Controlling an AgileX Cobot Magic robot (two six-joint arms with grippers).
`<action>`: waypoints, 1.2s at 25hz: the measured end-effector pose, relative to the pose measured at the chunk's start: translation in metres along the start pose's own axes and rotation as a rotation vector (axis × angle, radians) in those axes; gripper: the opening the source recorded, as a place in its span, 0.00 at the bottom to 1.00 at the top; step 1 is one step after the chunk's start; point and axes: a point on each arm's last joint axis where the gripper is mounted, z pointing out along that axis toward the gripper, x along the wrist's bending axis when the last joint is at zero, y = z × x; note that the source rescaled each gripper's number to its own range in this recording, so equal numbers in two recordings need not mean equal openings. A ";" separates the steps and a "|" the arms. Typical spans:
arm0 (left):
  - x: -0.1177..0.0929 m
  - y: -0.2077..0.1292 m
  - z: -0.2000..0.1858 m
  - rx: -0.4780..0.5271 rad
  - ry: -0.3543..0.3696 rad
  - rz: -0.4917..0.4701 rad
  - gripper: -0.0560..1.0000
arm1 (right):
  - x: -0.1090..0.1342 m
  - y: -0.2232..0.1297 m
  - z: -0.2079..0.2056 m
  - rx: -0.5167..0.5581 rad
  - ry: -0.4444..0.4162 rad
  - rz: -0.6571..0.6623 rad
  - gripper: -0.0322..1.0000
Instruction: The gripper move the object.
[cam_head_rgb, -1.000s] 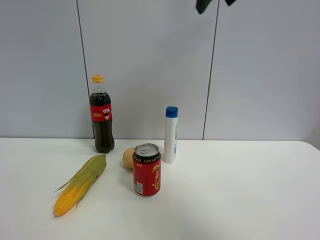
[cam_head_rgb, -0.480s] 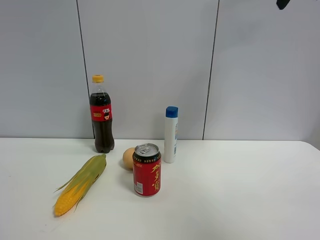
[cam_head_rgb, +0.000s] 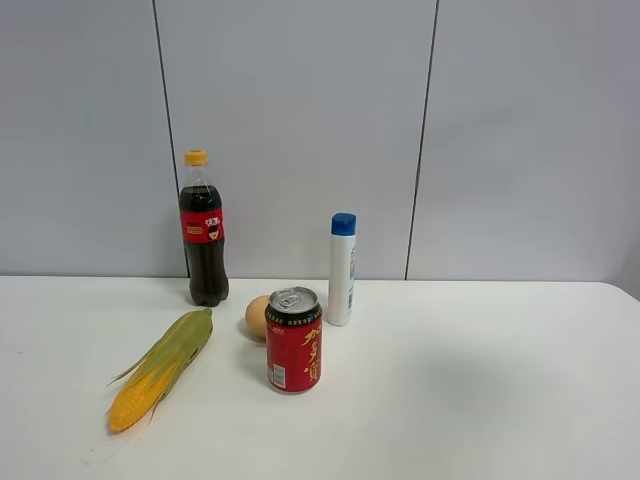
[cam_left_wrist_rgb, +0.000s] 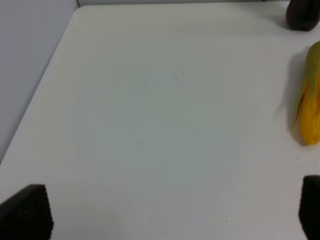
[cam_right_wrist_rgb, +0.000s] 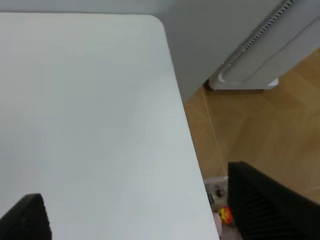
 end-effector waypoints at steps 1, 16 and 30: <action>0.000 0.000 0.000 0.000 0.000 0.000 1.00 | 0.000 -0.021 -0.007 -0.019 -0.010 0.031 0.72; 0.000 0.000 0.000 0.000 0.000 0.000 1.00 | 0.016 -0.206 -0.057 -0.215 -0.030 0.215 0.72; 0.000 0.000 0.000 0.000 0.000 0.000 1.00 | 0.017 -0.214 -0.067 -0.153 -0.013 0.232 0.91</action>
